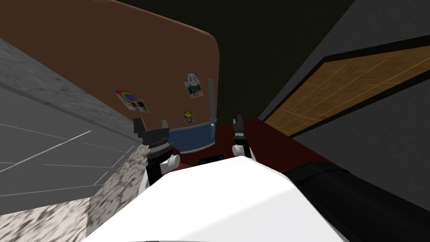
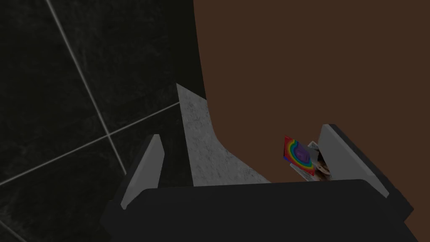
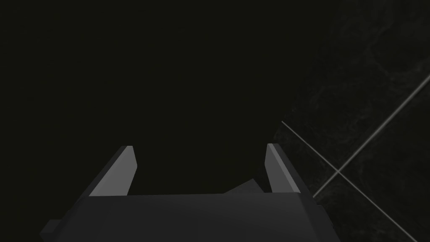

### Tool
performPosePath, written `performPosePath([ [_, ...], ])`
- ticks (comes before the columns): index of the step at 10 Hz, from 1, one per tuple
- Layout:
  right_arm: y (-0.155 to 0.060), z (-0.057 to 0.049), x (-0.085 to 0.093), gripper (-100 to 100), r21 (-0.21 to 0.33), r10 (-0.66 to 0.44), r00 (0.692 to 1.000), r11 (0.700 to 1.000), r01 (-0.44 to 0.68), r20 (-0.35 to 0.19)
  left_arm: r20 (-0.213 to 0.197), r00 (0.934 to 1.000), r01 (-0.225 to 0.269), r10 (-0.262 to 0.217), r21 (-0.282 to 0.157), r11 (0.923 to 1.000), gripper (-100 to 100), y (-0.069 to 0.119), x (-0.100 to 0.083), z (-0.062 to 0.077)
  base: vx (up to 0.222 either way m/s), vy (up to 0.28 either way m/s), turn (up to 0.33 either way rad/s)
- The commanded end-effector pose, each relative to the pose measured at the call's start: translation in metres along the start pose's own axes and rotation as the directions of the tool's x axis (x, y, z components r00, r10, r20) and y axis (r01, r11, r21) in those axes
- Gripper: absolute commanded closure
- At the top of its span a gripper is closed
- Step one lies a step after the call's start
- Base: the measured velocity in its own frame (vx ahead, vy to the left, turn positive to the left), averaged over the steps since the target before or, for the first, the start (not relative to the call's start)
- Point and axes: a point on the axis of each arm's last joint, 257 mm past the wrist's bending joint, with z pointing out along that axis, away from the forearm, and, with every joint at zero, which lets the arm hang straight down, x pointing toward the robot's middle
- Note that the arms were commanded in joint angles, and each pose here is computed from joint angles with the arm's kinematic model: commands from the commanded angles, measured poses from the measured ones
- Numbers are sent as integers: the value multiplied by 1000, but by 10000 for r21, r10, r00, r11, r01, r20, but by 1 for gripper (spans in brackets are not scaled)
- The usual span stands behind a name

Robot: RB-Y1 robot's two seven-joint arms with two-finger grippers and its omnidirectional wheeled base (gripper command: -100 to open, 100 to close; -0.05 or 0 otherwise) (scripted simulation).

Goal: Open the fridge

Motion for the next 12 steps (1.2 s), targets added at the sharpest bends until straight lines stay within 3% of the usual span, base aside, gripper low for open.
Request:
performPosePath([
  [1,0,0,0,0,0,0,10000,10000,0,0,0,10000,0,0,0,10000,0,0,0,0,0,0,0],
  [9,0,0,0,0,-5,0,10000,10000,0,0,-1,10000,0,0,4,10000,0,0,0,0,0,0,0],
  [10,0,0,0,0,-5,0,10000,10000,0,0,-358,9993,-101,97,-105,9999,-100,3,3,0,15,-22,-4],
  [12,0,0,0,0,3,1,10000,10000,-1,0,-782,9967,-226,199,-338,9992,-100,11,5,0,25,-56,-5],
])
